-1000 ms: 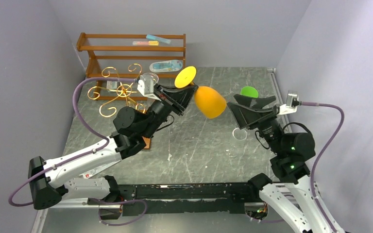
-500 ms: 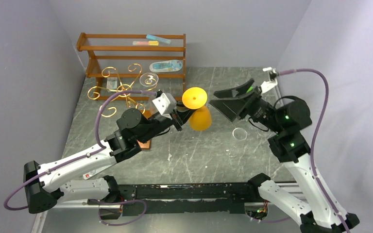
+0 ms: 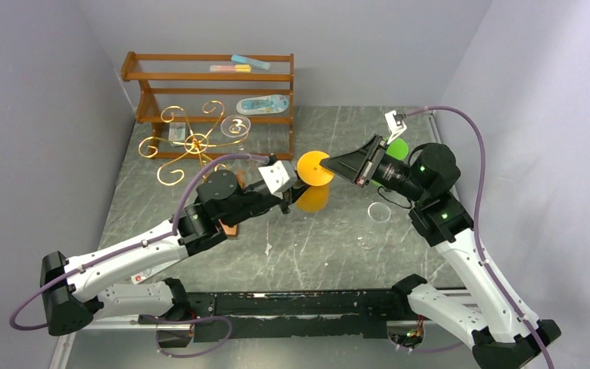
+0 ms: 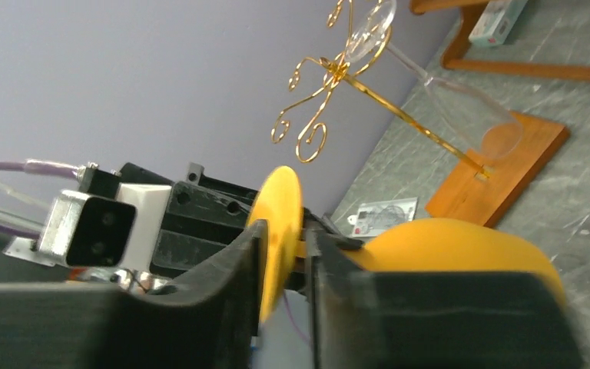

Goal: Place the wine glass upside down on the wine glass rack

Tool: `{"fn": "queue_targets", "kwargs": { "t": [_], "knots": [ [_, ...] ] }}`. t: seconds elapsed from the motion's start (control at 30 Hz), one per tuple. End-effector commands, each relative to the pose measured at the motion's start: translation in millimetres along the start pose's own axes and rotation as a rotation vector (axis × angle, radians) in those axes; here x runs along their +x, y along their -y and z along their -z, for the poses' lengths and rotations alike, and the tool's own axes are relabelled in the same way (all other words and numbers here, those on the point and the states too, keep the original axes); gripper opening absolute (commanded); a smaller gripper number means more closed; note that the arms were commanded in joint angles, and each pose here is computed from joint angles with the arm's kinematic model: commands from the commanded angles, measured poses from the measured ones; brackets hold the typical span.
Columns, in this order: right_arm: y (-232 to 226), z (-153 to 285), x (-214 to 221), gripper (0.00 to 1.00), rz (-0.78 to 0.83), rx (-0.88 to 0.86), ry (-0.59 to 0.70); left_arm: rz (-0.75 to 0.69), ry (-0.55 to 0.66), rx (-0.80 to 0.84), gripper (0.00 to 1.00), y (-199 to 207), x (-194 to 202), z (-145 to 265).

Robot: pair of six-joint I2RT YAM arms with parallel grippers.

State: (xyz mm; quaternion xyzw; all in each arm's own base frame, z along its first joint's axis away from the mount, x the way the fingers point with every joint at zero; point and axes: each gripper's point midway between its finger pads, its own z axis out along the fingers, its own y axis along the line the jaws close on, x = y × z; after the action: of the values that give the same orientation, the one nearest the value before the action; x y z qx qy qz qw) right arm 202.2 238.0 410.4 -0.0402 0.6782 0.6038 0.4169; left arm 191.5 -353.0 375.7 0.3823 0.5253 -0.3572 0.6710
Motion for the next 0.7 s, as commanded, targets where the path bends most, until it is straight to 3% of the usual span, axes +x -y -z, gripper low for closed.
{"fn": "queue_targets", "kwargs": {
  "t": [0.0,0.07,0.13,0.2,0.27,0.33,0.47,0.67],
  "knots": [
    [4.2,1.2,9.4,0.16,-0.105,0.009,-0.026,-0.040,-0.074,0.054,0.05,7.2,14.7,-1.2],
    [5.9,1.3,11.7,0.00,-0.143,0.009,-0.025,-0.024,-0.090,0.054,0.05,8.2,19.1,0.0],
    [12.2,1.2,12.0,0.00,-0.171,0.034,-0.013,0.003,-0.100,0.037,0.11,6.5,19.1,1.9],
    [18.7,1.3,11.2,0.00,-0.187,0.059,0.009,0.039,-0.115,0.007,0.35,3.0,19.6,5.6],
    [21.4,1.2,8.9,0.00,-0.196,0.063,0.033,0.114,-0.125,-0.010,0.53,4.1,20.1,10.1],
    [24.9,1.0,4.8,0.00,-0.203,0.072,0.067,0.202,-0.149,-0.004,0.64,10.3,23.3,14.2],
    [32.1,0.1,-2.8,0.00,-0.201,0.099,0.118,0.447,-0.195,0.000,0.75,25.6,25.5,24.0],
    [34.6,-5.2,-0.7,0.00,-0.180,0.077,0.105,0.816,-0.091,-0.018,0.91,33.1,-13.7,34.1]
  ]
}}
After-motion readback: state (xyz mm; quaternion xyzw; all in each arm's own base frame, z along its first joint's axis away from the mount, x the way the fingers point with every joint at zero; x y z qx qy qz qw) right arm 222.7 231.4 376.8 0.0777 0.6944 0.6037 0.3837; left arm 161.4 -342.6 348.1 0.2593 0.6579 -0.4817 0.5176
